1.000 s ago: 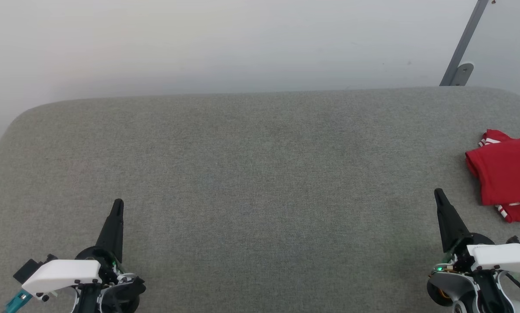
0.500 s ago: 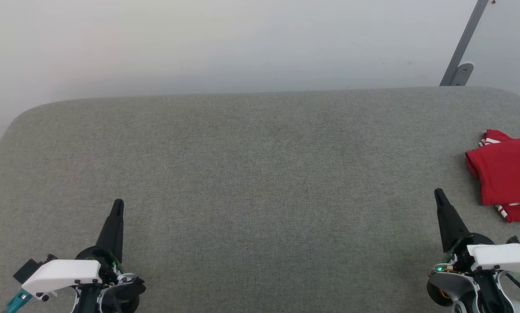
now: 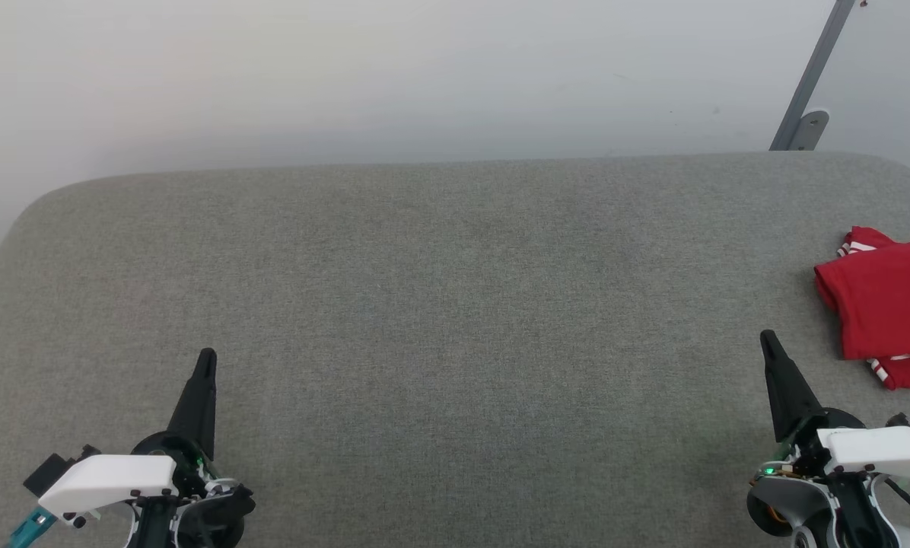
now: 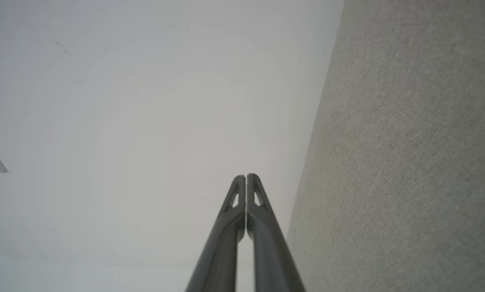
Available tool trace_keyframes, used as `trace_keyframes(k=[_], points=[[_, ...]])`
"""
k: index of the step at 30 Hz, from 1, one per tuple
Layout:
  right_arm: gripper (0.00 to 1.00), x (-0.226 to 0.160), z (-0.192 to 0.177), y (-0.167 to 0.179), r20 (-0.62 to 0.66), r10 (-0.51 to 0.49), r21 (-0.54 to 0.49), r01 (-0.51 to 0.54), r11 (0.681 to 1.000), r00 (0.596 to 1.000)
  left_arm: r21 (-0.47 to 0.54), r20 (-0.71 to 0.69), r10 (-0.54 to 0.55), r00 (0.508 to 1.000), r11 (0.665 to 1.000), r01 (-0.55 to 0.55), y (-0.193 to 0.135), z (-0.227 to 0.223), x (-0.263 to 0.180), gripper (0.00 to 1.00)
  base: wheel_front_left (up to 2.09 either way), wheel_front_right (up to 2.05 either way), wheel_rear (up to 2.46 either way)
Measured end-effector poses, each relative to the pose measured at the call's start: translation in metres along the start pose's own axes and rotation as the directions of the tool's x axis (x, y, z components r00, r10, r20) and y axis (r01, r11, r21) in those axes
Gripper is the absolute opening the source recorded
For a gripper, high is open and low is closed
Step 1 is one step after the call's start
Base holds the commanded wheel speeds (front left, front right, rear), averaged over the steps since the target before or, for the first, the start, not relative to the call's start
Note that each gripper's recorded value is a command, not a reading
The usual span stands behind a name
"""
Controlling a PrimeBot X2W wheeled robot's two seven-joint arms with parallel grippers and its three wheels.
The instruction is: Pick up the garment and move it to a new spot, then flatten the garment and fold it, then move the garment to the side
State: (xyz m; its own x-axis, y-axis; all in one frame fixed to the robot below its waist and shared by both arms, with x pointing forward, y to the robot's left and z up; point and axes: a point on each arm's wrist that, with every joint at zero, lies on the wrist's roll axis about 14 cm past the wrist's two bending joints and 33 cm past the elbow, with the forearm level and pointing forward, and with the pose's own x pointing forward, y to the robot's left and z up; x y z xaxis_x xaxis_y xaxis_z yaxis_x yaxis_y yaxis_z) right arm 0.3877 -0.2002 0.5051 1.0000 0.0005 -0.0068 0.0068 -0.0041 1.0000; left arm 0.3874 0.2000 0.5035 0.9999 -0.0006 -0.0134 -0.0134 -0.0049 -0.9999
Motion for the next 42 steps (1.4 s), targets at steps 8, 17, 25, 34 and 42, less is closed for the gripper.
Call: trace_keyframes(k=[8, 17, 25, 34, 42], points=[[0.00, 0.0000, 0.0001, 0.0000, 0.000, 0.000, 0.000, 0.000, 1.000, 1.000, 0.000, 0.000, 0.000, 1.000, 1.000, 0.000, 0.0001, 0.0000, 0.0000, 0.00, 0.00, 0.00, 0.00], [0.00, 0.0000, 0.0001, 0.0000, 0.000, 0.000, 0.000, 0.000, 1.000, 1.000, 0.000, 0.001, 0.000, 1.000, 1.000, 0.000, 0.0001, 0.0002, 0.0000, 0.00, 0.00, 0.00, 0.00], [0.00, 0.0000, 0.0001, -0.0001, 0.000, 0.000, 0.000, 0.000, 1.000, 1.000, 0.000, 0.001, 0.000, 1.000, 1.000, 0.000, 0.0001, 0.0001, 0.0000, 0.00, 0.00, 0.00, 0.00], [0.00, 0.0000, 0.0001, -0.0001, 0.000, 0.000, 0.000, 0.000, 1.000, 1.000, 0.000, 0.001, 0.000, 1.000, 1.000, 0.000, 0.0001, 0.0001, 0.0000, 0.00, 0.00, 0.00, 0.00], [0.00, 0.0000, 0.0000, -0.0001, 0.000, 0.000, 0.000, 0.000, 1.000, 1.000, -0.001, 0.001, 0.000, 1.000, 1.000, 0.000, 0.0001, 0.0002, 0.0000, 0.00, 0.00, 0.00, 0.00]])
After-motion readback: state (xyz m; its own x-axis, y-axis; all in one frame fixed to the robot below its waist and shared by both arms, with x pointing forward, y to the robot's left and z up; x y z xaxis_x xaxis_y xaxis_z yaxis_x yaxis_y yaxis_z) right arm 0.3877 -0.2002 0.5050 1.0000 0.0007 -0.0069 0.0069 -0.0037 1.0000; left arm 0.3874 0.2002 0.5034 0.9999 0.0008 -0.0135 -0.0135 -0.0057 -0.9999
